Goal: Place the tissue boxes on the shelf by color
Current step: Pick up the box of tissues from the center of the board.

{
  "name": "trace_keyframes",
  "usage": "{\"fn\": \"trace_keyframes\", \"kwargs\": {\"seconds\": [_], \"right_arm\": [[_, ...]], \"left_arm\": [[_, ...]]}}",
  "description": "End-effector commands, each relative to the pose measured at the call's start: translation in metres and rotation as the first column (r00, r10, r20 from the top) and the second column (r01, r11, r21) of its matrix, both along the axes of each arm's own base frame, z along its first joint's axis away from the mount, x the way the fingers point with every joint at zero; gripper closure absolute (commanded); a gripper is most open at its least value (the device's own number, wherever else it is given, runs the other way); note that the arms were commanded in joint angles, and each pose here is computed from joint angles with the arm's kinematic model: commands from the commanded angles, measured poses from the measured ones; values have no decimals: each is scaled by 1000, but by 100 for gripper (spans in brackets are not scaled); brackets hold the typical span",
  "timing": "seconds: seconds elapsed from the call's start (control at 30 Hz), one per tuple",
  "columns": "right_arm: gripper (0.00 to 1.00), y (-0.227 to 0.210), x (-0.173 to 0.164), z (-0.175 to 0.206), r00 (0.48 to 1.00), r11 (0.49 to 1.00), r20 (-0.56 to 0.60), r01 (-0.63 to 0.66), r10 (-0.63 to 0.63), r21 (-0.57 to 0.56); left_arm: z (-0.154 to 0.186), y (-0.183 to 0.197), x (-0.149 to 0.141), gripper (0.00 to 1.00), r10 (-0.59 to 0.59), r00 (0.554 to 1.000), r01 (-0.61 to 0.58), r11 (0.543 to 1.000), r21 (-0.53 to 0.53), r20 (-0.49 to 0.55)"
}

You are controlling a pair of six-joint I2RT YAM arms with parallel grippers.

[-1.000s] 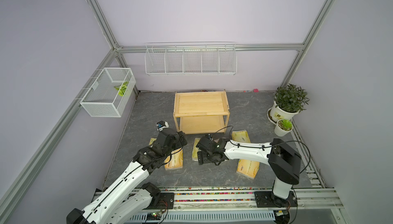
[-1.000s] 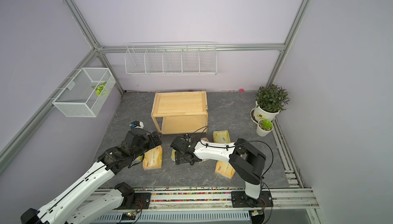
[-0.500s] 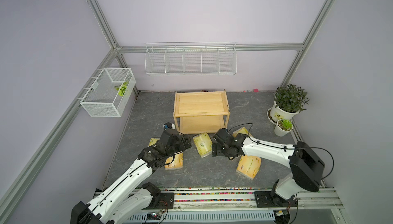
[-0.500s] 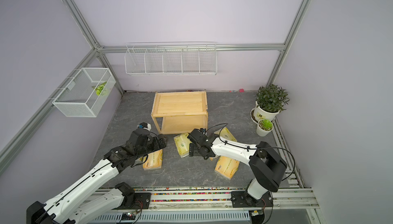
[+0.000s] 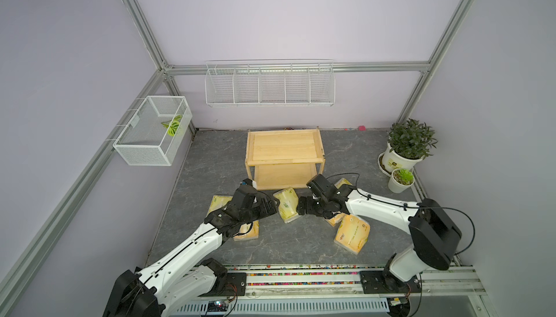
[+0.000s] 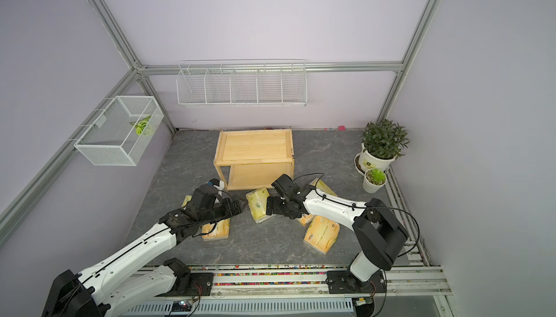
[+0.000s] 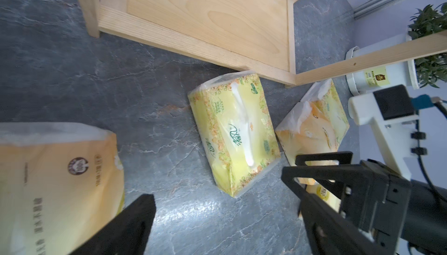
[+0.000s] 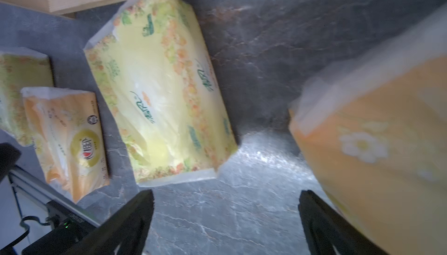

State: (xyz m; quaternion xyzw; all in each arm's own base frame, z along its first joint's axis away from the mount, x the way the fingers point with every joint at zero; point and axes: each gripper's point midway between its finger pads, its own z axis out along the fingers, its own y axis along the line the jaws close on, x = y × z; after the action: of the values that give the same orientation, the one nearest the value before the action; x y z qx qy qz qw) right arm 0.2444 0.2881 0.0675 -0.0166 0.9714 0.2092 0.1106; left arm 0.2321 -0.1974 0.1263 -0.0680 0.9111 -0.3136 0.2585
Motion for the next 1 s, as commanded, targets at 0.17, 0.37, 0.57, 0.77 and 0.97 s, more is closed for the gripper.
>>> {"fn": "trace_keyframes", "kwargs": {"seconds": [0.17,0.37,0.57,0.77,0.97], "right_arm": [[1,25,18,-10,1000,999,6,-24,24,32],[1,34,22,-21,1000,997,-1,-27,27,73],[1,53,12,-16,998,972,1,-57,58,227],[1,66,-11,-11,998,936,-13,-49,57,348],[1,72,-30,-11,999,919,-23,-15,26,393]], "left_arm": [[-4,-15,8,0,-13,1000,14,998,-54,8],[-23,-15,10,0,2,1000,-2,999,-35,-26],[-36,-13,11,0,24,999,-25,999,-31,-43],[-48,-12,12,0,59,994,-62,998,-23,-89],[-52,-16,15,0,48,994,-50,998,-26,-95]]}}
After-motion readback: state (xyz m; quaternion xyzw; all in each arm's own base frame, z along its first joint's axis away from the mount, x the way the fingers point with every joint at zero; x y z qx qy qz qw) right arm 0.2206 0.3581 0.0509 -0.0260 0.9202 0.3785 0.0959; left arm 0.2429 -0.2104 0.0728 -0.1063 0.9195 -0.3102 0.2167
